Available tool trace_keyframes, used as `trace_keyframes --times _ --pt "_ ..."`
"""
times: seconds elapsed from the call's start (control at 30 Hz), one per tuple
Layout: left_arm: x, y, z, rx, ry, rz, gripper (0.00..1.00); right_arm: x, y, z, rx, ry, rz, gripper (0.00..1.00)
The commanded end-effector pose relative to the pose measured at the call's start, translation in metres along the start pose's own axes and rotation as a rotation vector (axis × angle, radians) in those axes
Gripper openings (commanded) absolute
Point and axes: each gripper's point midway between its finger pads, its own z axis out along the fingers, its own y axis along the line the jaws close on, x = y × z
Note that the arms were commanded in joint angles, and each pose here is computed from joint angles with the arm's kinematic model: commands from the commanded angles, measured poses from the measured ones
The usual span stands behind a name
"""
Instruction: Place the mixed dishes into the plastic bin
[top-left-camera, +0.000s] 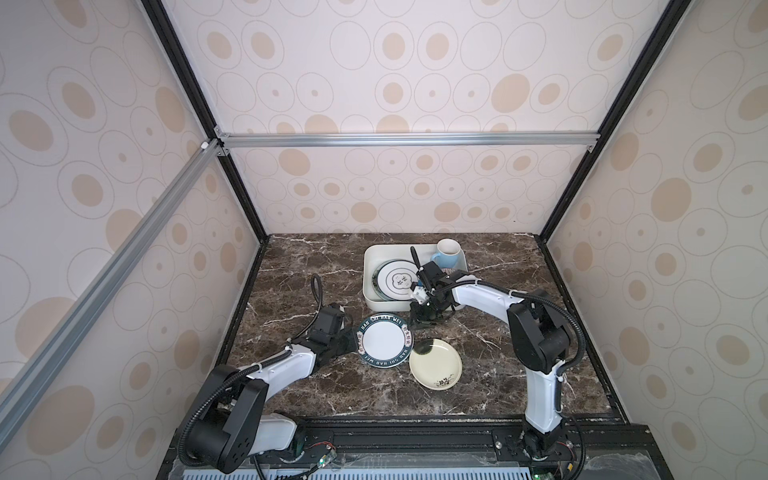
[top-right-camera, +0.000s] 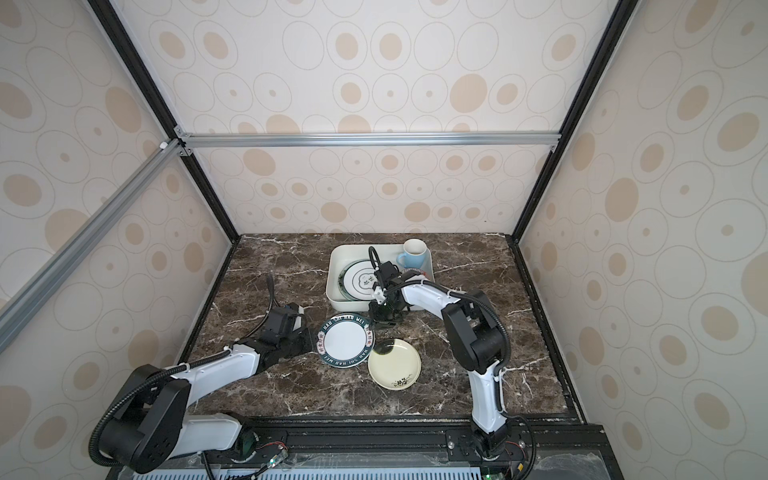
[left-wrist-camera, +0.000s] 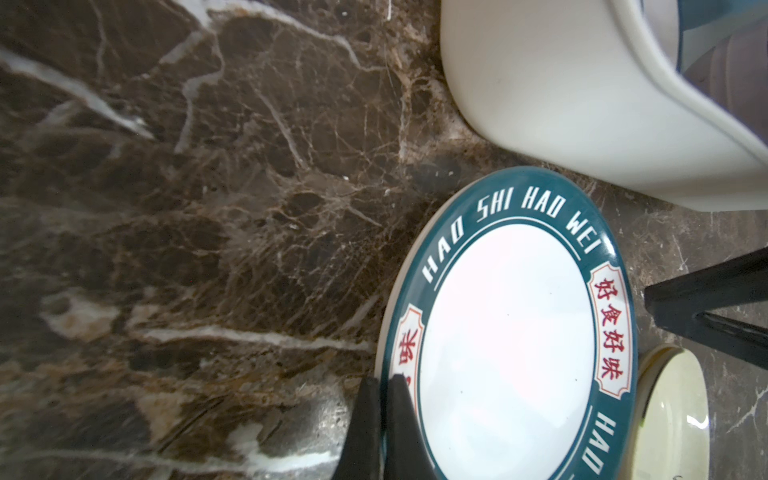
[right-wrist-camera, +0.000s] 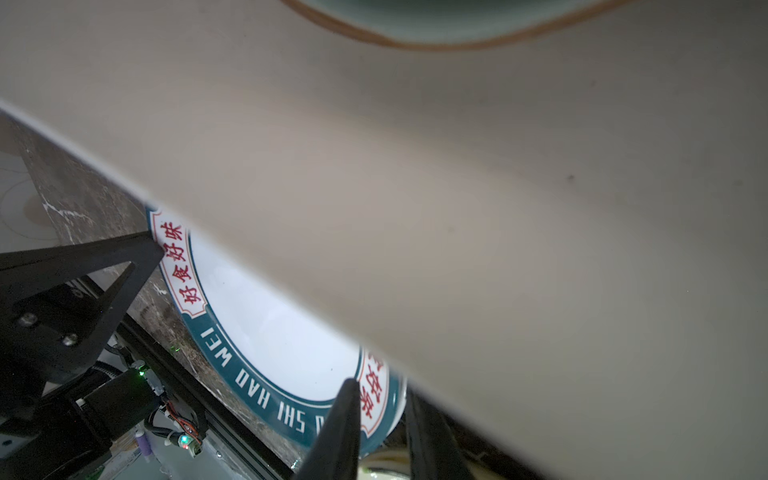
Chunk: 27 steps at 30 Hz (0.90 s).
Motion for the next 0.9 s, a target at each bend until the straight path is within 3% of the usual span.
trace_keyframes --times 0.0,0.67,0.87 --pt "0.023 0.019 0.002 -0.068 0.070 0.006 0.00 0.007 0.002 0.001 -0.019 0.021 0.005 0.23" --pt "0.027 0.020 0.007 -0.064 0.086 -0.001 0.00 0.013 0.000 0.019 -0.053 0.062 0.026 0.22" --pt "0.021 0.017 0.001 -0.060 0.066 0.003 0.22 0.013 0.002 0.021 -0.054 0.070 0.023 0.15"
